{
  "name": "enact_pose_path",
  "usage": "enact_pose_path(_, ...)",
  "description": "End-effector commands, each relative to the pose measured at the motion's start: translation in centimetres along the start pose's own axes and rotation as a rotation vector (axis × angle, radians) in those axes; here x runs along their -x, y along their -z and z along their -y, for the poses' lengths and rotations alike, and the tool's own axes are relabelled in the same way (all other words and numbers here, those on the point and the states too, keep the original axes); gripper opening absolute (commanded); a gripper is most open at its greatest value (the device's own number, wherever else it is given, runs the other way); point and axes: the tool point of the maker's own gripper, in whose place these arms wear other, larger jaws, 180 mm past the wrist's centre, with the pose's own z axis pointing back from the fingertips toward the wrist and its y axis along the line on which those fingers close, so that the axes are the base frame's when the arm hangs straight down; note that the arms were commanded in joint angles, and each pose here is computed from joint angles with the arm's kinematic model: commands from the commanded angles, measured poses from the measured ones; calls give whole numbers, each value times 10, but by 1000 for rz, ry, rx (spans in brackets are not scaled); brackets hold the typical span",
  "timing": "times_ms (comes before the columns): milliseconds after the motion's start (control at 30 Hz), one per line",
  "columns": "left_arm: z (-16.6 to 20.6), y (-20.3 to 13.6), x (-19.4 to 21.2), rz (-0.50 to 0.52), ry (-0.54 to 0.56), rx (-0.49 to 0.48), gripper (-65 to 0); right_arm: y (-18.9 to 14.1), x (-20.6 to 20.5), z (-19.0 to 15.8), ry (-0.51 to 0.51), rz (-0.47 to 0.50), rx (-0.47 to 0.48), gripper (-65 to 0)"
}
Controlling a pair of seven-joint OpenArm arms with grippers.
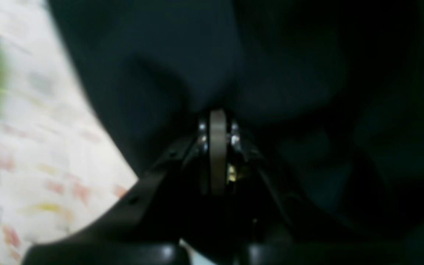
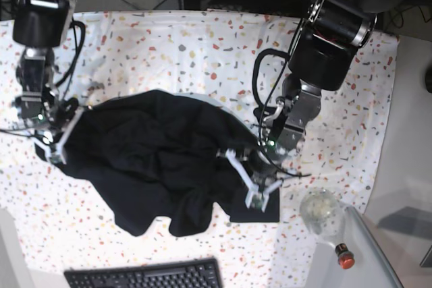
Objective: Layout the t-shirt on the table in an organized manner, then fold the t-shirt properly
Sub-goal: 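Grasp the t-shirt edge with the left gripper and spread it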
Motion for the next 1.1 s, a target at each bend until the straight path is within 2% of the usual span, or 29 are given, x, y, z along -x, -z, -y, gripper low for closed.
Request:
enact_pose_path(0, -11, -5, -35, 107, -16, -6, -650, -18, -26, 14, 2, 88, 47, -650)
enact_pose_path(100, -22, -23, -45, 140, -47, 30, -648, -54, -31, 12, -6, 159, 93, -650)
enact_pose_path(167, -35, -34, -37, 111, -88, 15, -648, -76, -36, 4, -27, 200, 95, -488)
enact_pose_path(233, -58, -52, -25, 87, -126, -36, -648, -93, -40, -20, -84, 244, 39, -323)
enact_pose_path(300, -80, -73, 5, 44, -155, -92, -647, -100, -45, -51, -130, 278, -46, -213)
enact_pose_path(333, -89, -83, 18, 34, -160, -114, -647, -98, -48, -60, -128, 287, -71, -186)
enact_pose_path(467, -109, -115, 74, -55, -126, -167, -648, -71, -58, -80, -103, 276, -153, -194)
enact_pose_path(633, -113, -144, 112, -69, -84, -175, -648, -53, -70, -91, -90, 276, -207, -197)
enact_pose_path(733, -117, -153, 125, -87, -97, -191, -638, -47, -75, -95, -87, 264, -225, -197)
enact_pose_path(800, -124, -160, 133, -99, -113, -216, -558, -43, -76, -99, -83, 256, -242, -197)
enact_pose_path(900, -126, -163, 137, -103, -131, -228, -352, -43, -78, -109, -31, 276, -312, -197)
enact_pose_path(967, -125, -163, 139, -105, -137, -231, -248, -40, -75, -115, 0, 269, -358, -198)
enact_pose_path(1033, -125, -163, 139, -105, -139, -230, -209, -34, -67, -116, 18, 240, -386, -225)
enact_pose_path(1067, -124, -163, 139, -105, -138, -227, -209, -34, -66, -118, 32, 240, -405, -269)
